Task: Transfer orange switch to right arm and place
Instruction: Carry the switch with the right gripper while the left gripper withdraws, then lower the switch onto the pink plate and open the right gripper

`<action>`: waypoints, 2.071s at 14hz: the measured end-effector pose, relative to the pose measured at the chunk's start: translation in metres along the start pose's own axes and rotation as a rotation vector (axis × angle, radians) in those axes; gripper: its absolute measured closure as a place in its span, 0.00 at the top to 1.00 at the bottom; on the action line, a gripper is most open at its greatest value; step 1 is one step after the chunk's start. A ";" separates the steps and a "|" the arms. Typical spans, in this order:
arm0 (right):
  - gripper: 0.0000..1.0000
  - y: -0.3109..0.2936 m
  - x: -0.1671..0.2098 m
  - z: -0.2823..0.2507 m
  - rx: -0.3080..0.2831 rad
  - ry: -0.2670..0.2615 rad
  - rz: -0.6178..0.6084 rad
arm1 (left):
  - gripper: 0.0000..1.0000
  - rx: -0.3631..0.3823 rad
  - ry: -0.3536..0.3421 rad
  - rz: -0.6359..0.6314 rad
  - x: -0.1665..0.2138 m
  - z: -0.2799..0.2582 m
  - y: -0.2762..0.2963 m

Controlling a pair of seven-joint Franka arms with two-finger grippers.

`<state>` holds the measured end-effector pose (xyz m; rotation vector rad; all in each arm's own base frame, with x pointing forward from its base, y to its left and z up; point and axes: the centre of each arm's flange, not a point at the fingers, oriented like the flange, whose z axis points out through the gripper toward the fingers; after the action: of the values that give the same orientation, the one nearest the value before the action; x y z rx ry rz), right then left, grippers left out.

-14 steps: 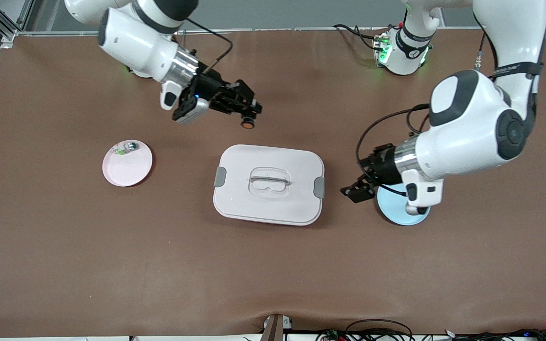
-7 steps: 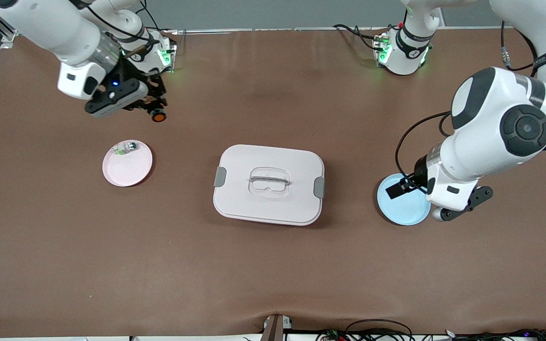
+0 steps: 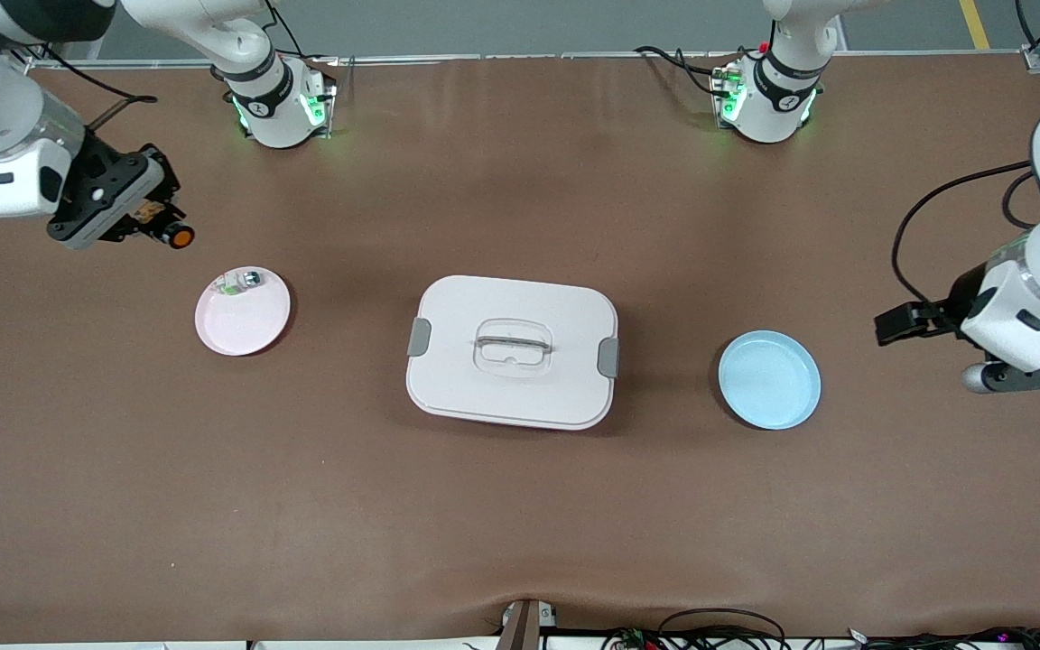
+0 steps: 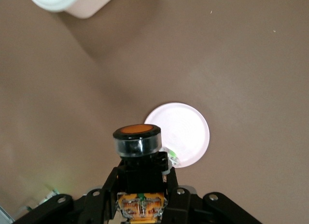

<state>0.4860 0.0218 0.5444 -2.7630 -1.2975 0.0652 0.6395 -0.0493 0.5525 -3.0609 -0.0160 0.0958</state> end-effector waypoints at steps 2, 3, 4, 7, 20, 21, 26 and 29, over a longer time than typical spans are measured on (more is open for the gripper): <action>0.41 0.019 -0.019 0.012 -0.030 -0.020 -0.093 | 1.00 0.042 -0.028 0.031 -0.005 0.000 0.000; 0.41 0.025 -0.023 0.019 -0.058 -0.039 -0.143 | 1.00 0.050 -0.029 0.036 -0.008 -0.003 0.003; 0.41 0.028 -0.025 0.027 -0.077 -0.052 -0.185 | 1.00 0.054 -0.025 0.037 -0.010 -0.007 0.004; 0.41 0.037 -0.033 0.063 -0.109 -0.046 -0.257 | 1.00 0.057 0.010 0.029 -0.015 -0.026 0.001; 0.41 0.073 -0.028 0.234 -0.143 -0.067 -0.466 | 1.00 -0.060 0.040 -0.073 -0.074 -0.071 -0.042; 0.41 0.075 -0.027 0.245 -0.138 -0.072 -0.471 | 1.00 -0.058 0.047 -0.074 -0.080 -0.070 -0.042; 0.41 0.077 -0.027 0.303 -0.129 -0.086 -0.493 | 1.00 -0.055 0.103 -0.073 -0.111 -0.094 -0.041; 0.41 0.073 -0.031 0.332 -0.093 -0.106 -0.498 | 1.00 -0.064 0.101 -0.062 -0.113 -0.095 -0.034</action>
<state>0.4973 -0.0278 0.2069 -2.4450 -2.0197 0.1194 0.5324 -0.0245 0.6568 -3.1218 -0.1091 -0.0644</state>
